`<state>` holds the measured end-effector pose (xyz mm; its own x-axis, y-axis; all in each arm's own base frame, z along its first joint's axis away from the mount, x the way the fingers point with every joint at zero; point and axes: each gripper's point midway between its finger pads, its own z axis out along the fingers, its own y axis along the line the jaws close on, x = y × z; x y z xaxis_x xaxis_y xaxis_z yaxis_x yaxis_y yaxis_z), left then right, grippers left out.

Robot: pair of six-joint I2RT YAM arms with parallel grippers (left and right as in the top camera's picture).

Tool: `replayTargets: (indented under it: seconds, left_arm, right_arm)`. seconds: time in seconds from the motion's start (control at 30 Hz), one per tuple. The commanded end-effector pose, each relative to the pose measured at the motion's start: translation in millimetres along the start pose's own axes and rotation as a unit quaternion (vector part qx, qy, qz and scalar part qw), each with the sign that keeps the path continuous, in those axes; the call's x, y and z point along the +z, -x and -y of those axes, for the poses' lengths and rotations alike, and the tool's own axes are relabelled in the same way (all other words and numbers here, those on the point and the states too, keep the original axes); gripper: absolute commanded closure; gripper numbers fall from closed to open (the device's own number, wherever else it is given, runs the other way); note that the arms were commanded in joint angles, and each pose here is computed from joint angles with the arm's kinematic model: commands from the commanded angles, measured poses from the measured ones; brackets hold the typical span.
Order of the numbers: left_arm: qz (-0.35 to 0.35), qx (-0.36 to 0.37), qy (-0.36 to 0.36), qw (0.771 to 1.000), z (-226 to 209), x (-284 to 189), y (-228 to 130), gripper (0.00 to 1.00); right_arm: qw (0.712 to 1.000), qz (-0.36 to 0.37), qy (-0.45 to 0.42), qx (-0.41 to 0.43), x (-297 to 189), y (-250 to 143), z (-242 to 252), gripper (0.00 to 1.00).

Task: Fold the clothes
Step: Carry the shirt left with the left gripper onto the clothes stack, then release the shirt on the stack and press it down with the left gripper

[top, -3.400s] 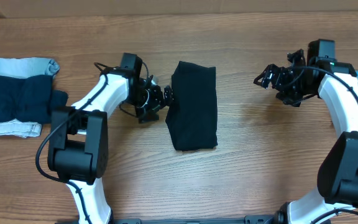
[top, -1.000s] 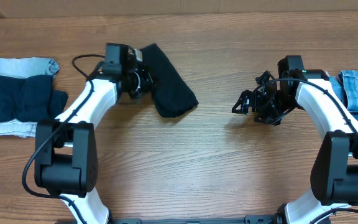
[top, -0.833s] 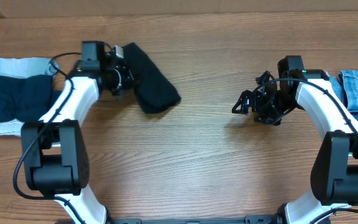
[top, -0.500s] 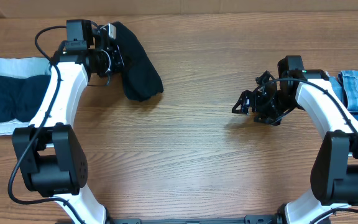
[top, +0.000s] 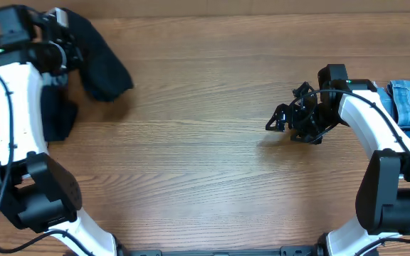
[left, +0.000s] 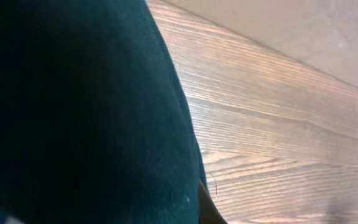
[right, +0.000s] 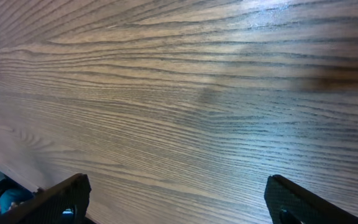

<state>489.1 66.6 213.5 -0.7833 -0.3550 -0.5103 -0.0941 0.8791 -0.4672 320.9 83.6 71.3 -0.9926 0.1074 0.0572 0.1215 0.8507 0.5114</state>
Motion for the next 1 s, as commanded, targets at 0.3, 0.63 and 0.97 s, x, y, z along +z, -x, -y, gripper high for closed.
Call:
replayTargets:
  seconds: [0.3, 0.63, 0.97]
  left_arm:
    - [0.05, -0.097, 0.179, 0.978, -142.9, -131.8, 12.0, 0.96]
    - [0.121, -0.18, 0.178, 0.96, -179.8, -153.3, 27.0, 0.96]
    - [0.134, -0.23, 0.124, 0.956, -190.8, -100.5, 19.0, 0.96]
  right_arm:
    - [1.0, -0.003, 0.004, 0.003, -1.0, -2.4, -0.9, 0.07]
    - [1.0, -0.022, 0.0, 0.013, -1.2, -11.8, 0.6, 0.11]
    - [1.0, -0.023, 0.0, 0.013, -1.3, -12.6, 0.6, 0.11]
